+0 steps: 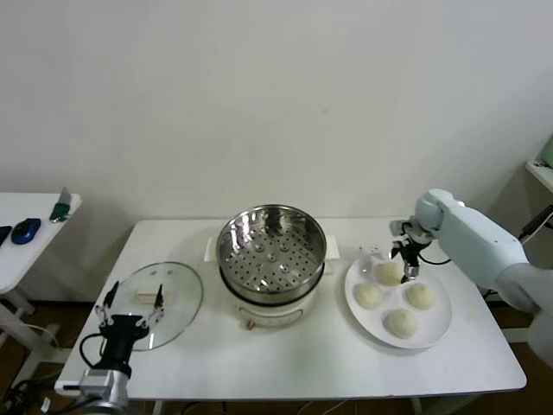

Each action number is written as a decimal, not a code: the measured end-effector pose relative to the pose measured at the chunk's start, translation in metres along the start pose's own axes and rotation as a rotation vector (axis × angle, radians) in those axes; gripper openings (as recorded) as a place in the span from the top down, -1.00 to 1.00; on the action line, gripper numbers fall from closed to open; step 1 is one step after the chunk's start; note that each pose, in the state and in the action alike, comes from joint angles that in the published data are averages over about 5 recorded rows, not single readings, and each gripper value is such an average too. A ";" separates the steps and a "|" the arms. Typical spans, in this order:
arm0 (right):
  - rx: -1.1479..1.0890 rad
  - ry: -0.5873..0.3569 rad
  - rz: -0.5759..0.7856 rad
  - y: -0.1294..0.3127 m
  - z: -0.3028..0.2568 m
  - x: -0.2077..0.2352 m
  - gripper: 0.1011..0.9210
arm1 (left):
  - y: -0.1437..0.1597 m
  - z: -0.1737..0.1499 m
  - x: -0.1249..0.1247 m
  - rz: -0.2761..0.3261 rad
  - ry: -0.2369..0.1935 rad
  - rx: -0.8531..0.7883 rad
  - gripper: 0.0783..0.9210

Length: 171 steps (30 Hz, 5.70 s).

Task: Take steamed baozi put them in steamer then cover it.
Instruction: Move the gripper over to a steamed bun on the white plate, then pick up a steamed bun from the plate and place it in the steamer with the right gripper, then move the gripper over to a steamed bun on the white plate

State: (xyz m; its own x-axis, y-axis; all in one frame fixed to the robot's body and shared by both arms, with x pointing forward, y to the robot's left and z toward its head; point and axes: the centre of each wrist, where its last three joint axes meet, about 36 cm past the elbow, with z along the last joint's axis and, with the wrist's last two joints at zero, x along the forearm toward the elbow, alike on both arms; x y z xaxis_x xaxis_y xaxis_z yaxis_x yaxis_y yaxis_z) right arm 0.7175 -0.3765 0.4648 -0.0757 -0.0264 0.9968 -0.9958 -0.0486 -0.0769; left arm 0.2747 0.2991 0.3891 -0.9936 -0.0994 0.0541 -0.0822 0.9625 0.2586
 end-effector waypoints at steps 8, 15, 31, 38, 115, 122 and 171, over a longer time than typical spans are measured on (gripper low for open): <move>0.014 0.009 -0.010 -0.004 -0.007 -0.008 -0.74 | 0.003 0.002 0.001 -0.008 0.006 -0.004 -0.77; 0.024 0.016 -0.019 -0.004 -0.009 -0.013 -0.60 | 0.004 0.003 0.001 -0.009 0.009 -0.005 -0.77; 0.070 0.006 0.001 -0.011 -0.007 0.003 -0.53 | 0.007 0.006 0.005 -0.018 0.020 -0.008 -0.77; 0.199 0.008 0.060 -0.034 -0.028 0.062 -0.53 | 0.010 0.006 0.007 -0.020 0.022 -0.007 -0.77; 1.399 0.170 0.162 -0.034 -0.379 0.169 -0.76 | 0.029 -0.004 0.001 0.088 0.033 -0.081 -0.77; 1.126 0.055 0.225 -0.033 -0.309 0.218 -0.76 | 0.028 -0.007 0.005 0.073 0.034 -0.076 -0.77; 0.047 -0.062 -0.062 0.052 -0.079 -0.006 -0.76 | 0.018 0.006 0.031 0.043 0.092 -0.058 -0.77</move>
State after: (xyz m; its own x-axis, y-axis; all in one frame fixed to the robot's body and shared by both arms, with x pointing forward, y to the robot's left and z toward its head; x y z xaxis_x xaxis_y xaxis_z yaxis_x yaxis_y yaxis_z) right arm 0.6618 -0.2999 0.4565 -0.0089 -0.0831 0.9965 -0.9949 -0.0990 -0.0171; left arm 0.2425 0.3149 0.3900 -0.9845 -0.0835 0.1545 -0.0321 0.9505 0.3092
